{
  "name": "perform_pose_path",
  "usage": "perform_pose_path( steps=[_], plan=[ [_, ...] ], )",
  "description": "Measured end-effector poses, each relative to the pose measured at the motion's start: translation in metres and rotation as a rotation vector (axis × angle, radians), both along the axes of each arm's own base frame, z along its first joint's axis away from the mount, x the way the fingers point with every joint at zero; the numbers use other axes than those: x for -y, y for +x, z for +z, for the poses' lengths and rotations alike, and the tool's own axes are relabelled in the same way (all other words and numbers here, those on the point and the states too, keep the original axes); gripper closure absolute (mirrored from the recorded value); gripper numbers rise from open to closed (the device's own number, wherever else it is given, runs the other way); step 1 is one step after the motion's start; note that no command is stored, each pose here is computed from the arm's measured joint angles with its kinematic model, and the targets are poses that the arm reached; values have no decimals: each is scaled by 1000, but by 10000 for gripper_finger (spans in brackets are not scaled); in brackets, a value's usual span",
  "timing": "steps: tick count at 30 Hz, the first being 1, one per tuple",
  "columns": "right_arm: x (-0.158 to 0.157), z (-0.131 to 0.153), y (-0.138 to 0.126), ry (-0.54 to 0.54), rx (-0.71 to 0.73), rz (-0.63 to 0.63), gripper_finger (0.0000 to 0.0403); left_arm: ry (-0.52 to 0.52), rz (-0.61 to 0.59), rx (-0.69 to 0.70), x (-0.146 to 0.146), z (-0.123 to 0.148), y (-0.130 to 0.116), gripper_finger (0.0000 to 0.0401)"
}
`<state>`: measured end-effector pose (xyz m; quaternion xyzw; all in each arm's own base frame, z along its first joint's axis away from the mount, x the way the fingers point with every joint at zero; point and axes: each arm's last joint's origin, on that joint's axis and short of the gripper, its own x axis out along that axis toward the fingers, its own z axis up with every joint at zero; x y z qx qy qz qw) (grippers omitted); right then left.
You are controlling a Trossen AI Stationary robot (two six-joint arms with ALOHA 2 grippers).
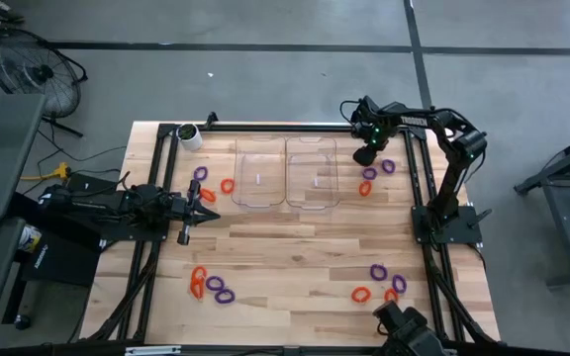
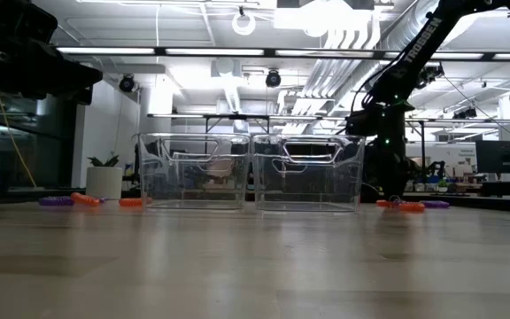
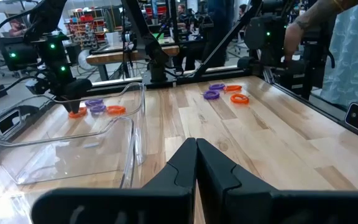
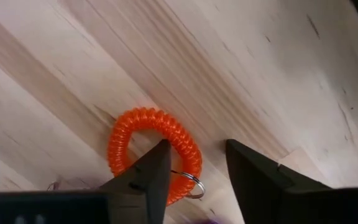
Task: Sort spring keychains
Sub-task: Put the orange spring keychain into the right transparent bin
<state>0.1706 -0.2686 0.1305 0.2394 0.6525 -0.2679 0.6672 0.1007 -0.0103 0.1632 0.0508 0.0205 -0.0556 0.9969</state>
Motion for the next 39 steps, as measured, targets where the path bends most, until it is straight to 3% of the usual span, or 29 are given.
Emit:
perform_pose_path(
  steps=[20,29,39],
  plan=[
    [4,4,2,-11,20,16,392,0,0,0,0,0,0,400],
    [6,13,2,38,-17,-47,398,0,0,0,0,0,0,400],
    [10,49,10,123,-19,-109,402,0,0,0,0,0,0,400]
  ],
)
